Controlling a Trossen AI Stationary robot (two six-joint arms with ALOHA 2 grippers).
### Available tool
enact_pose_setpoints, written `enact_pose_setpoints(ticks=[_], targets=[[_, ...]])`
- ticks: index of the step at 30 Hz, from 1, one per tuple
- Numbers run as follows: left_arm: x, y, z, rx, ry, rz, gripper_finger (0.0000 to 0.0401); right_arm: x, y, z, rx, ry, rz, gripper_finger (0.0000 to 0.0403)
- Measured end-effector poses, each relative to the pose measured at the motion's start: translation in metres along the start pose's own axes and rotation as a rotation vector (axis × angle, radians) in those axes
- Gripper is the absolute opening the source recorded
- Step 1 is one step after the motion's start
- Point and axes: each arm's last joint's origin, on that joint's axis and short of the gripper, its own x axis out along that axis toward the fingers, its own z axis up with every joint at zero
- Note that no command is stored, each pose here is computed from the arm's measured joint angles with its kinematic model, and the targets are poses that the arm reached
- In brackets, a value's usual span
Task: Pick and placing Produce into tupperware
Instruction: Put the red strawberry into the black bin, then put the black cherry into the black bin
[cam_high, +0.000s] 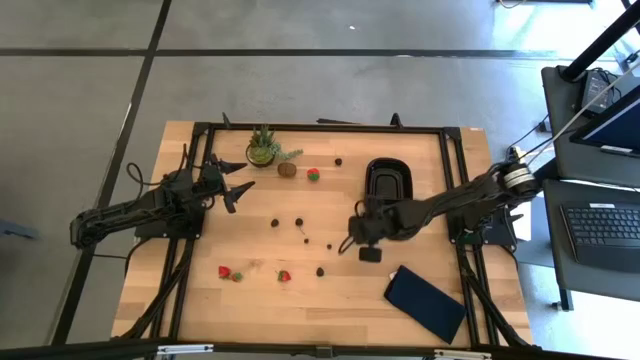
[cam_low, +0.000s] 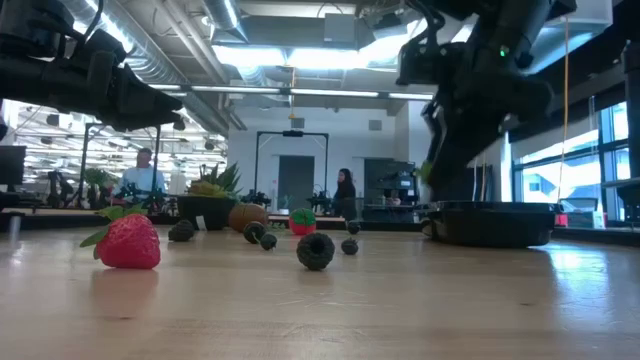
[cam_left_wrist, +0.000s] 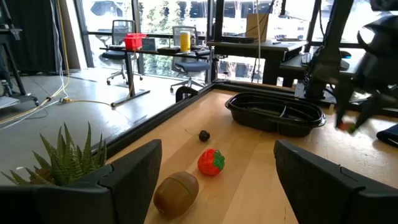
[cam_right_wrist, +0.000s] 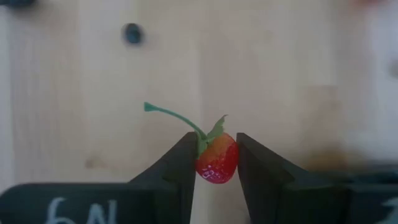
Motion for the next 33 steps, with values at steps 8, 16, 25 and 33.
enact_pose_setpoints(ticks=[8, 16, 25, 33], targets=[[0.000, 0.000, 0.000, 0.000, -0.001, 0.000, 0.0302, -0.058, -0.075, -0.008, 0.204, -0.059, -0.079, 0.0110], [0.000, 0.000, 0.000, 0.000, -0.002, 0.000, 0.0302, -0.077, -0.138, -0.022, 0.418, -0.082, -0.190, 0.0119], [0.000, 0.000, 0.000, 0.000, -0.001, 0.000, 0.0302, -0.027, -0.160, -0.069, 0.523, 0.018, -0.220, 0.0136], [0.000, 0.000, 0.000, 0.000, -0.001, 0.000, 0.0302, 0.006, -0.156, -0.101, 0.553, 0.005, -0.219, 0.0098]])
